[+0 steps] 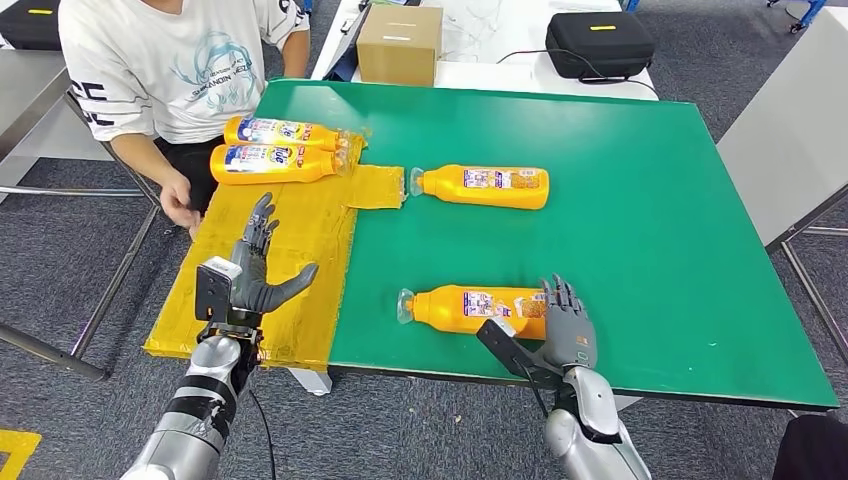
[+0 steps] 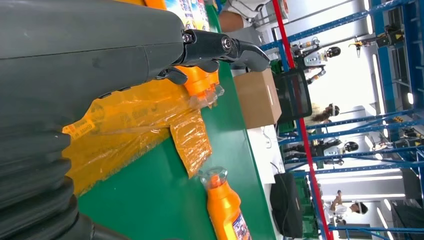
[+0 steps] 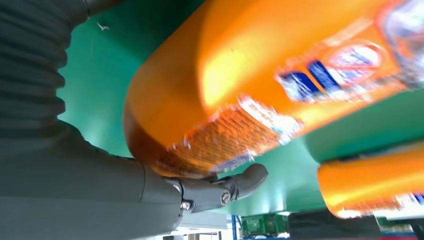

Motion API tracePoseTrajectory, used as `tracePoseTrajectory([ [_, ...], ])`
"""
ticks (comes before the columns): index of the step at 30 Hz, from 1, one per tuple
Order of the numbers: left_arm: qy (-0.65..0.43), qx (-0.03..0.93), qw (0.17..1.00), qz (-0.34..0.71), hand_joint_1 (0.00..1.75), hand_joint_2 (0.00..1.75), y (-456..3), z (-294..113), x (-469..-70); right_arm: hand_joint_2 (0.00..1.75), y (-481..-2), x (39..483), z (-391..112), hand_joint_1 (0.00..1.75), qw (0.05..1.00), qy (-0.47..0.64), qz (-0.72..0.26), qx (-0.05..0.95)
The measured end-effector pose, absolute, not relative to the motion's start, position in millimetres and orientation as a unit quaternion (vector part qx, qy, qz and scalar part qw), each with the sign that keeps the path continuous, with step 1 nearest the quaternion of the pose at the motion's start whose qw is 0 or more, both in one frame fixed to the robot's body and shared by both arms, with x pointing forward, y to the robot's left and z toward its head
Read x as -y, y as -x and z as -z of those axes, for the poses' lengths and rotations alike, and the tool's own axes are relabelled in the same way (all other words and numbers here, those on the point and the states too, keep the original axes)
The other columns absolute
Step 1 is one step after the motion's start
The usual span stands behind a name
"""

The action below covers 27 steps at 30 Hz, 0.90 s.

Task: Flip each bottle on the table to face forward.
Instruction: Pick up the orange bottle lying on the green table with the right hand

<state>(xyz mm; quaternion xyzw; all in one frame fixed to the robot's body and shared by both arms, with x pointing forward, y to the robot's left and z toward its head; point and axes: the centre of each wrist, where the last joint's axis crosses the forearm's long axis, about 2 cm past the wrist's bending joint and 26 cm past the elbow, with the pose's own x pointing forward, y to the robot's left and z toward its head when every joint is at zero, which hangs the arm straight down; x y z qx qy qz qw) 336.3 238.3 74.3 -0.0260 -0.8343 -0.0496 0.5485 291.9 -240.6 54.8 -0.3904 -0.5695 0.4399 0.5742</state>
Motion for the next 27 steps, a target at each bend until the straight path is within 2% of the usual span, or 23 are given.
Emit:
tracePoseTrajectory([
  [3,0.034,0.834,0.548,0.051,0.00,1.75,-337,-75,-237,1.75,-305,246,-56,0.01,0.578,0.391,-0.465,0.545],
  [7,0.043,0.836,0.545,0.051,0.00,1.75,-339,-77,-236,1.75,-327,252,-59,1.64,0.580,0.385,-0.499,0.515],
  [13,0.050,0.837,0.542,0.051,0.00,1.75,-342,-80,-235,1.75,-345,255,-60,1.73,0.580,0.369,-0.525,0.501],
  [27,0.065,0.840,0.536,0.051,0.00,1.75,-347,-85,-235,1.75,-360,259,-64,1.75,0.588,0.350,-0.531,0.500],
])
